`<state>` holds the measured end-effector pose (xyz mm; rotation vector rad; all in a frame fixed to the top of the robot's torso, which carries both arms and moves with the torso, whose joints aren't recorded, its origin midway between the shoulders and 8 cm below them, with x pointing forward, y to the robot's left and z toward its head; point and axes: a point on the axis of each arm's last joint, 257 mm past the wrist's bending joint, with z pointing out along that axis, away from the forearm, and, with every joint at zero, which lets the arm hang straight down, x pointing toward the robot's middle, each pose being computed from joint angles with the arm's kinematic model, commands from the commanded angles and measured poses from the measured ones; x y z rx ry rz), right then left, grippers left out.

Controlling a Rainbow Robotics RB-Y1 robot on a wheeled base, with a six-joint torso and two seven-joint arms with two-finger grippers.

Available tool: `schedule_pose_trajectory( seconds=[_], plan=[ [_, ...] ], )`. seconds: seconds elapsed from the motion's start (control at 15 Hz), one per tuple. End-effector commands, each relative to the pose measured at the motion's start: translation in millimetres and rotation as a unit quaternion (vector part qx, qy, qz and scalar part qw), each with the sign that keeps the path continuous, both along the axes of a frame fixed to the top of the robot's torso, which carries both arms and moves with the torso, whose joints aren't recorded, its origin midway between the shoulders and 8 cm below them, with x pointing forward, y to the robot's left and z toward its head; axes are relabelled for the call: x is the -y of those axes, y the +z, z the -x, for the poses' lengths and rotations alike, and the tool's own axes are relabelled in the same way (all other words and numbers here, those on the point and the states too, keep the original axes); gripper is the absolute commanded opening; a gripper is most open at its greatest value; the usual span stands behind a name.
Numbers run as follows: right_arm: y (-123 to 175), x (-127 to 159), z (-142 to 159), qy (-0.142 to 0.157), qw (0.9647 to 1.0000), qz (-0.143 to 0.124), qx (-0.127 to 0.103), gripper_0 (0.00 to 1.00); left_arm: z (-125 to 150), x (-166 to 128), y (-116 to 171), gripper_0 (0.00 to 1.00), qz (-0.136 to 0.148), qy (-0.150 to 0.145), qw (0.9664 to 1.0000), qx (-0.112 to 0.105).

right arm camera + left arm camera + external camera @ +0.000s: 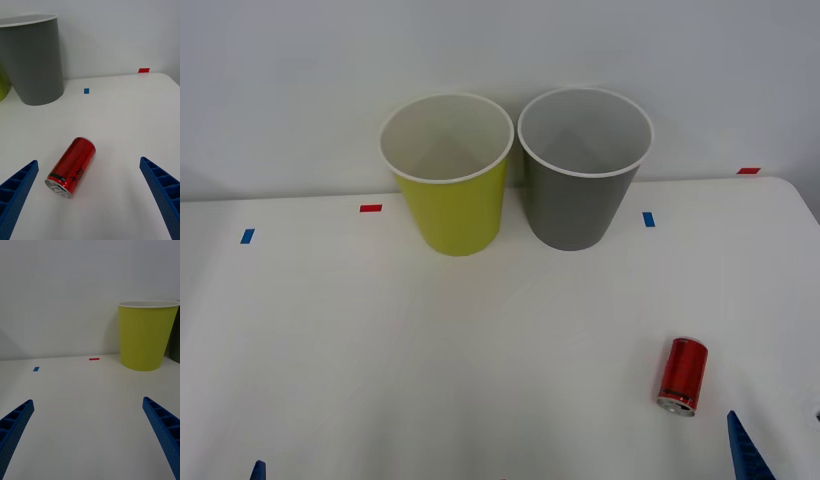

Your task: Put cans in the gray bin and PET bottles in the light green bin.

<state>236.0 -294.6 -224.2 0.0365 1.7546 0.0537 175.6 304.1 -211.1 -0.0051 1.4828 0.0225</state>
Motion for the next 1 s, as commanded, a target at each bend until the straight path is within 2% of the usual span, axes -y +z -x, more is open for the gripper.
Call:
schedule_pose_trajectory(
  seconds=[0.07, 0.13, 0.4, 0.47, 0.53, 0.67, 0.8, 0.87, 1.0],
  plan=[
    [9.1, -6.6, -14.3, 0.006, 0.9986, -0.006, -0.052, 0.94, 0.0, 0.0, 0.0, 1.0, 0.0, 0.0, 1.0, 0.0],
    [8.8, -7.7, -17.0, 0.006, 0.9977, -0.014, -0.065, 0.94, 0.0, 0.0, 0.0, 1.0, 0.0, 0.0, 1.0, 0.0],
    [3.3, 3.1, -35.7, 0.003, 0.9956, -0.02, -0.091, 0.94, 0.0, 0.0, 0.0, 1.0, 0.0, 0.0, 1.0, 0.0],
    [2.3, 5.8, -40.3, -0.003, 0.9944, -0.041, -0.098, 0.94, 0.0, 0.0, 0.0, 1.0, 0.0, 0.0, 1.0, 0.0],
    [0.2, 7.9, -46.5, -0.011, 0.9917, -0.068, -0.109, 0.94, 0.0, 0.0, 0.0, 1.0, 0.0, 0.0, 1.0, 0.0],
    [-1.8, 10.5, -56.4, -0.016, 0.9881, -0.089, -0.124, 0.94, 0.0, 0.0, 0.0, 1.0, 0.0, 0.0, 1.0, 0.0],
    [-4.7, 15.4, -65.3, -0.028, 0.9826, -0.114, -0.144, 0.94, 0.0, 0.0, 0.0, 1.0, 0.0, 0.0, 1.0, 0.0],
    [-7.7, 16.1, -68.3, -0.034, 0.9785, -0.128, -0.158, 0.94, 0.0, 0.0, 0.0, 1.0, 0.0, 0.0, 1.0, 0.0],
    [-11.4, 20.5, -73.7, -0.045, 0.9734, -0.137, -0.178, 0.95, 0.0, 0.0, 0.0, 1.0, 0.0, 0.0, 1.0, 0.0]
  ],
)
